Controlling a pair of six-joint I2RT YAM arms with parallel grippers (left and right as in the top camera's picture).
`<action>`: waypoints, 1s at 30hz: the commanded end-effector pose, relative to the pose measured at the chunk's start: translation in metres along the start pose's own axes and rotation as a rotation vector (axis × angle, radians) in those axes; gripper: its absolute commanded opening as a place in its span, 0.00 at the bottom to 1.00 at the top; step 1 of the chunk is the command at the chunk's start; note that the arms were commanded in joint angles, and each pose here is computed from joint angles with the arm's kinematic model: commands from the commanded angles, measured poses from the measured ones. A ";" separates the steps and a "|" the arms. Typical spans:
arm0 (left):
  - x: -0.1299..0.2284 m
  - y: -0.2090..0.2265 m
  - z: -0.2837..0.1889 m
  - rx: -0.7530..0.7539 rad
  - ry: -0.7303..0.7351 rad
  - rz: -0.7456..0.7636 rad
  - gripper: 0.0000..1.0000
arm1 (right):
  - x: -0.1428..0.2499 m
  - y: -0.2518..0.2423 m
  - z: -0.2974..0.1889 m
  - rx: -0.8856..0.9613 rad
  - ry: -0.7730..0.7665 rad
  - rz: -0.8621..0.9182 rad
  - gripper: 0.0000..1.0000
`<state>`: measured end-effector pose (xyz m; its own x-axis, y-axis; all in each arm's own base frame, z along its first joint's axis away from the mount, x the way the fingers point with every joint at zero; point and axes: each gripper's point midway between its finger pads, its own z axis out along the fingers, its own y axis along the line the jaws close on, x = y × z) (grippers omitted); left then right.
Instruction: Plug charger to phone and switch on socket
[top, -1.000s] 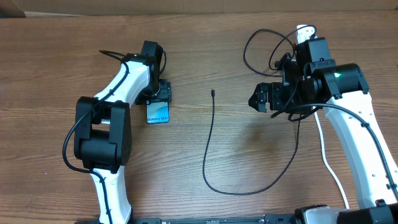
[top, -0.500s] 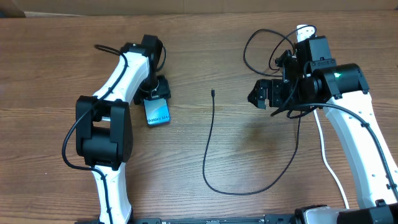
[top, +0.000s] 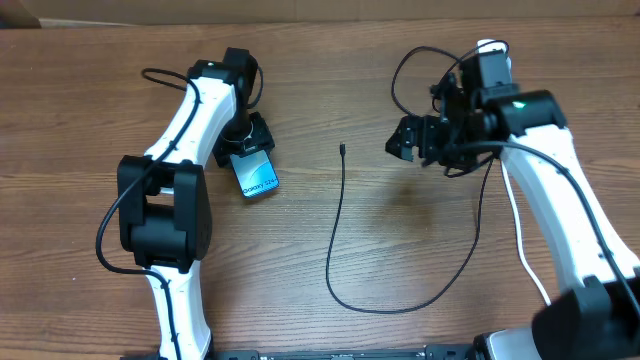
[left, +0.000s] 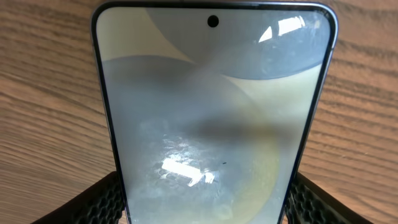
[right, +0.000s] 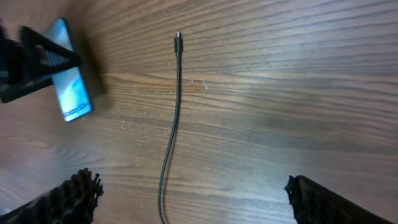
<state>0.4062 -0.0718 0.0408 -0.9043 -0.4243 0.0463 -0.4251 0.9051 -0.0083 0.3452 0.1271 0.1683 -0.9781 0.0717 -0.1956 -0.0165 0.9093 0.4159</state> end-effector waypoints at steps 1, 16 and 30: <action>-0.008 -0.005 -0.009 0.082 0.022 -0.091 0.64 | -0.006 0.008 0.016 -0.008 0.018 -0.007 0.93; -0.028 -0.006 -0.028 0.137 -0.021 -0.134 0.62 | -0.027 0.029 0.083 0.160 -0.063 -0.138 0.63; -0.052 -0.019 -0.069 0.194 -0.129 -0.101 0.63 | -0.019 0.040 0.151 0.219 -0.026 -0.126 0.45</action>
<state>0.4570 -0.0672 0.0983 -0.8524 -0.5204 -0.0512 -0.5041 0.8437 -0.1842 0.3823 0.2209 0.0574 -0.9681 -0.0668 -0.2414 -0.1179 0.9718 0.2042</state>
